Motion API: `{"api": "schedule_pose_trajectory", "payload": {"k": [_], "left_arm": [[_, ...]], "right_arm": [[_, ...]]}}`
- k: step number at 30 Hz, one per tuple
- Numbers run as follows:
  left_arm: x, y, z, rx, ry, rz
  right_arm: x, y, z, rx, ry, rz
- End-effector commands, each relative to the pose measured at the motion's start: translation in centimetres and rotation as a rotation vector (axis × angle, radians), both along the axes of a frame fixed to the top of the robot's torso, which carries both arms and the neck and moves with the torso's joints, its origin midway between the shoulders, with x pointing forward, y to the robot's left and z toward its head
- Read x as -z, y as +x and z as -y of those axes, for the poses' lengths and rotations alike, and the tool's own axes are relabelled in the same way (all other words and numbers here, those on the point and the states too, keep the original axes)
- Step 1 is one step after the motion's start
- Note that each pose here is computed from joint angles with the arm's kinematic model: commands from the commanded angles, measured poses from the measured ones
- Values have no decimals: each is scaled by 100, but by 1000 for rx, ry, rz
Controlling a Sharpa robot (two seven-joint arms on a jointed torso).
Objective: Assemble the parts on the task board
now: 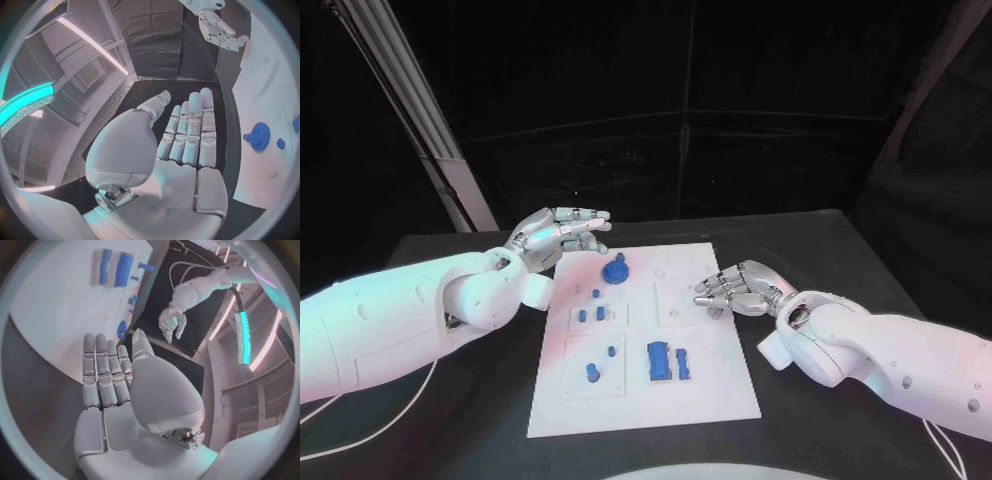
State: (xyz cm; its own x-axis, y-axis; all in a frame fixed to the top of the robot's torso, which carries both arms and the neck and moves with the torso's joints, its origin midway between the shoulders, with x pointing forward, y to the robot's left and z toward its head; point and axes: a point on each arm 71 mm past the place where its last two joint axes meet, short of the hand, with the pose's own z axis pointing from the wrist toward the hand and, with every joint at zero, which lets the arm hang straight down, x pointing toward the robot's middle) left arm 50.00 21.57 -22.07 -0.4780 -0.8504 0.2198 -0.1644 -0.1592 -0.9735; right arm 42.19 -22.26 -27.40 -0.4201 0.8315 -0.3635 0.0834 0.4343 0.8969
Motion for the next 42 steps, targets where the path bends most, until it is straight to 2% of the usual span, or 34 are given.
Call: {"api": "schedule_pose_trajectory", "payload": {"k": [1,2,6,10,14,20,21,26,33,38,42], "left_arm": [[-1,76,-75,-88,-58,28],[15,103,-96,-109,-64,32],[71,185,-160,-174,-74,45],[134,258,-207,-240,-75,51],[207,305,-220,-287,-66,51],[267,333,-214,-325,-59,50],[285,311,-170,-256,-39,23],[290,276,-142,-267,-25,23],[288,140,-39,-312,28,30],[248,-19,64,-365,84,48],[176,-170,146,-419,133,73]], "right_arm": [[-58,221,53,86,384,15],[-45,309,73,105,414,23],[5,530,109,148,469,45],[74,684,99,170,498,56],[136,780,60,172,518,57],[176,848,14,165,535,60],[206,830,41,197,460,44],[145,817,11,209,462,59],[-70,744,-97,260,466,105],[-277,617,-199,317,460,143],[-406,502,-260,359,449,162]]}}
